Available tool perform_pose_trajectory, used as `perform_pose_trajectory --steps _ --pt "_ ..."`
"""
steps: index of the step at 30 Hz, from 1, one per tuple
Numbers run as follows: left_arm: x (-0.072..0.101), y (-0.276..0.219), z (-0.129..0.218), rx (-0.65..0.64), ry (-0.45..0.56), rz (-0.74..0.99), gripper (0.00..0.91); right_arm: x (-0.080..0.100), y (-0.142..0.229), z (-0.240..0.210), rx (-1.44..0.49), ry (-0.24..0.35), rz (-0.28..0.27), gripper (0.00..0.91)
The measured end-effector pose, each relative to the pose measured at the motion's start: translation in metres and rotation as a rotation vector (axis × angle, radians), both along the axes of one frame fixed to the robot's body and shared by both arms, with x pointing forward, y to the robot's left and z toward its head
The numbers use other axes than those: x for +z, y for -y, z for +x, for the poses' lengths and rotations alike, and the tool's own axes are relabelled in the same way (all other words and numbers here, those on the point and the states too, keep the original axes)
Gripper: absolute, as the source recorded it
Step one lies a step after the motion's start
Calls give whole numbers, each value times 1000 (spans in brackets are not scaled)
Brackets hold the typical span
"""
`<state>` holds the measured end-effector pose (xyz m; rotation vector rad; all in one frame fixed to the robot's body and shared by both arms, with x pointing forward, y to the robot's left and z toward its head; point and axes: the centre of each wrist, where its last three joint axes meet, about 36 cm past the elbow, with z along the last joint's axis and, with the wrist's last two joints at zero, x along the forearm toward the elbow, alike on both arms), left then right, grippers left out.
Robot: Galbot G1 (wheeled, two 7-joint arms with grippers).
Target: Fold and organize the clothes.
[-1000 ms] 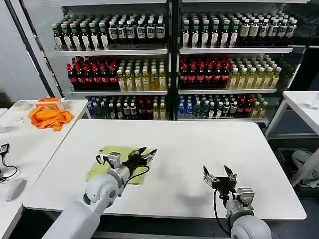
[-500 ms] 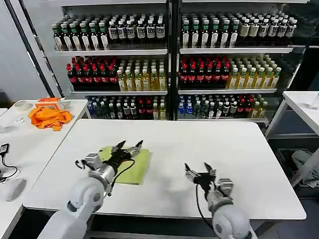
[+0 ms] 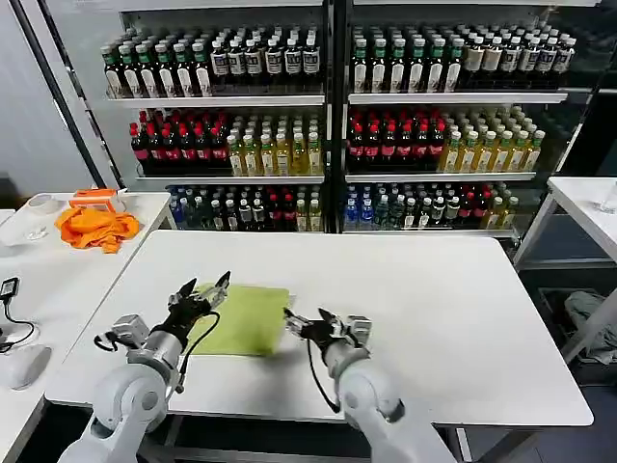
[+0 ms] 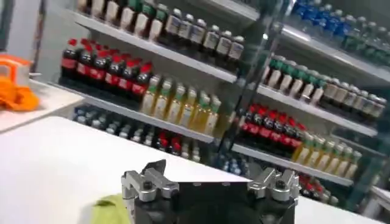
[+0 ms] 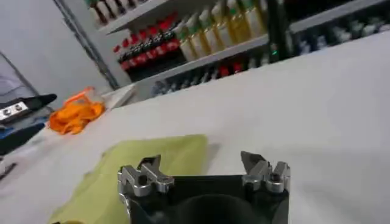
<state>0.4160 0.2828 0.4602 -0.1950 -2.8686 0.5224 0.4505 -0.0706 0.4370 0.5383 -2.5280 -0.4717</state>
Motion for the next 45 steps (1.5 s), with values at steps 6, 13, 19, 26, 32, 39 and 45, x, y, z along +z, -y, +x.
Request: perform_pose_trajectory --steps 6,13,19,26,32,39,45 --pt "-3 -4 -5 25 -5 -9 907 0 -24 18 38 -48 33 907" --pt "-6 -5 -8 42 -7 -16 907 -4 -46 31 76 -97 49 907" --pt "-9 -6 -9 53 -12 -24 907 -8 -59 39 85 -122 47 504" --pt "-11 -3 -11 50 -13 -29 907 -15 -61 41 64 -142 15 0" --pt "-14 -1 -10 48 -18 -35 907 -19 -57 43 50 -148 -10 0" --pt "-16 2 -9 43 -22 -39 907 -21 -50 44 31 -139 -41 0" --pt "-19 4 -9 38 -30 -42 907 -21 -35 46 13 -127 -65 0"
